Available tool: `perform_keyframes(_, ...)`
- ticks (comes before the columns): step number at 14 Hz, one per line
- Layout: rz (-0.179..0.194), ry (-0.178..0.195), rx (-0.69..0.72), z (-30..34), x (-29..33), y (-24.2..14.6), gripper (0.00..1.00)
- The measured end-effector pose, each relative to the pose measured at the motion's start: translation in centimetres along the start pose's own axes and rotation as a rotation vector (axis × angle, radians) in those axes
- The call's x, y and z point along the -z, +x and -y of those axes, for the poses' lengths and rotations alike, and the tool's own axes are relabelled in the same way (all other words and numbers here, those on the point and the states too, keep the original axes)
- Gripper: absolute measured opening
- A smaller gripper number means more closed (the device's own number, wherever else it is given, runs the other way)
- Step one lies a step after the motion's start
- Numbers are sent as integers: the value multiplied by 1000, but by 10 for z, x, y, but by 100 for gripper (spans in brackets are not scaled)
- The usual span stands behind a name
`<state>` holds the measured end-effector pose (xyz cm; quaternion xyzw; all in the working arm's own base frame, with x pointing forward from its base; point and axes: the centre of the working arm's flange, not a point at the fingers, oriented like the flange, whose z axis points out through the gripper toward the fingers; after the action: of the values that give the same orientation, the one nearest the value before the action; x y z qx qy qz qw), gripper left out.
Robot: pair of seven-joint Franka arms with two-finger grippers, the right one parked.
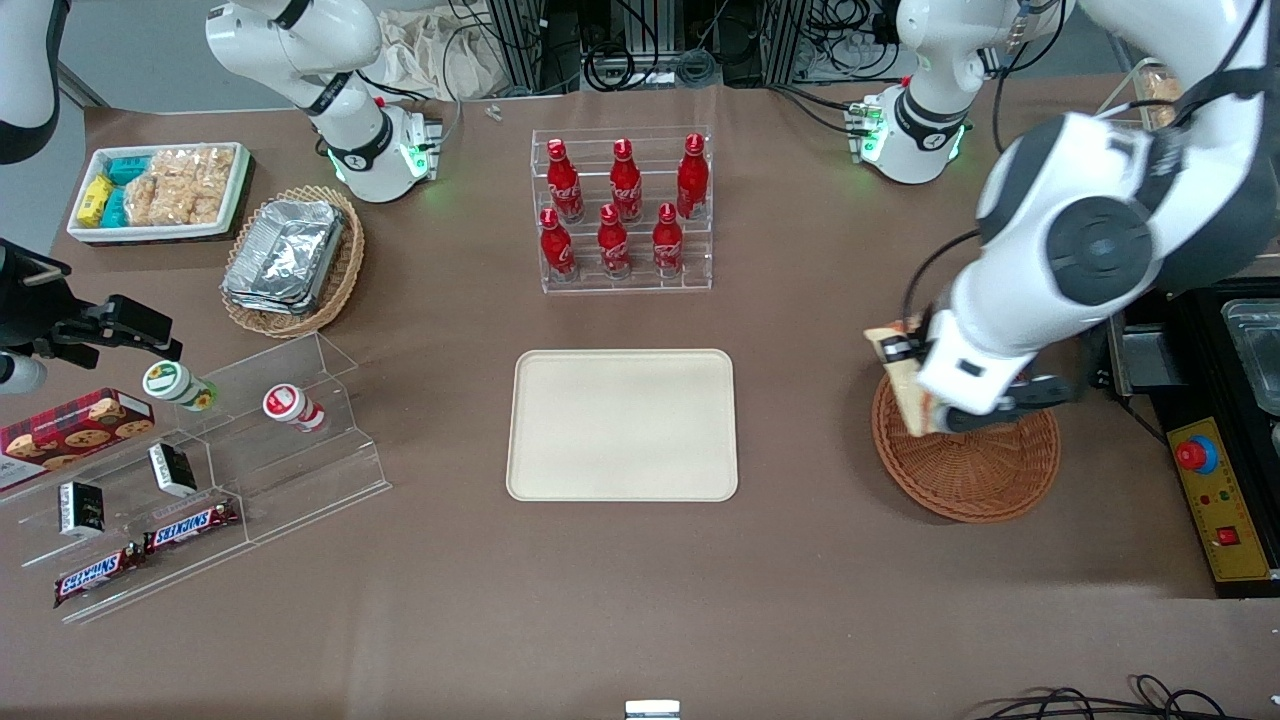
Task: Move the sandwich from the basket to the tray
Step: 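Lift the sandwich out of the basket and carry it toward the cream tray, then lower the sandwich onto the cream tray and open the left gripper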
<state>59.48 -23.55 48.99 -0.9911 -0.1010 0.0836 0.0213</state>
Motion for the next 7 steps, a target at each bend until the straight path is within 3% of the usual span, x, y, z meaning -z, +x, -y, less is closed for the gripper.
perform_keyframes(3,15,-36,-61,-69,-51,-9,19)
perform_keyframes(7,22,-45,-126,-147,-143,-22,19)
